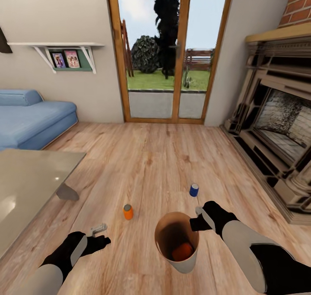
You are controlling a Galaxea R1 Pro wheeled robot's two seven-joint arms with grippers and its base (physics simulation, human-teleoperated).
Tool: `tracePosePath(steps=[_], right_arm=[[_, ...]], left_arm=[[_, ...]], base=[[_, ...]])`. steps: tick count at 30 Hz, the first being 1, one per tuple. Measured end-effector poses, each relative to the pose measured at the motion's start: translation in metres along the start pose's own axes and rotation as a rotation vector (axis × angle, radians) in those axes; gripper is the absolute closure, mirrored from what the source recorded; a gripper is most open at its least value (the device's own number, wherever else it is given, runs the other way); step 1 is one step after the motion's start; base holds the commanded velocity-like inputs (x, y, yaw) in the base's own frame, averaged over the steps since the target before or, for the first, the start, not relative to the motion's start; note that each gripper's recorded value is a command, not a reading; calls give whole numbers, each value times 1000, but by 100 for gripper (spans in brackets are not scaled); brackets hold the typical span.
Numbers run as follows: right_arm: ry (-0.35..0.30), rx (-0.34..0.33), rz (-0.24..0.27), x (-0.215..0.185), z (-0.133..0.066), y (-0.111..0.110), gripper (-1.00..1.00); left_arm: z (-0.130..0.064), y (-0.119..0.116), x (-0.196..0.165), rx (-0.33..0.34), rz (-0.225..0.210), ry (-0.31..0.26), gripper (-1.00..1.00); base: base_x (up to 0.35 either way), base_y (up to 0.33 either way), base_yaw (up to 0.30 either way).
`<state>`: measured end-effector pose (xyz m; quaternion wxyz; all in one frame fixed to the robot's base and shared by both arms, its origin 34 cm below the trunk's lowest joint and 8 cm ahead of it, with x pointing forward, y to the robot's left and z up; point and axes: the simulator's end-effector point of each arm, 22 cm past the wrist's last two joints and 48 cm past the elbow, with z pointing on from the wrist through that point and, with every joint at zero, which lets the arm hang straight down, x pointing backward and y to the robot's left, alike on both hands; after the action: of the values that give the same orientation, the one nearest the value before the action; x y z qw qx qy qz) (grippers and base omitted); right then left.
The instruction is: Put the three can of soda from the living room inside the tash can in the kitchen.
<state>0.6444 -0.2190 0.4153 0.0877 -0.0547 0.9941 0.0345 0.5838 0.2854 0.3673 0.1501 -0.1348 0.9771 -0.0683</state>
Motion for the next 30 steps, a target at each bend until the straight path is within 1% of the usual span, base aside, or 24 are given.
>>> tracePosePath(steps=[9,30], right_arm=[[13,-1,0,4,6,0,100],[40,-8,2,13,19,1,100]], left_arm=[[5,2,5,-4,-1,12,-100],[14,5,15,-10,-4,37,-100]], base=[[310,152,-114],[306,176,-193]])
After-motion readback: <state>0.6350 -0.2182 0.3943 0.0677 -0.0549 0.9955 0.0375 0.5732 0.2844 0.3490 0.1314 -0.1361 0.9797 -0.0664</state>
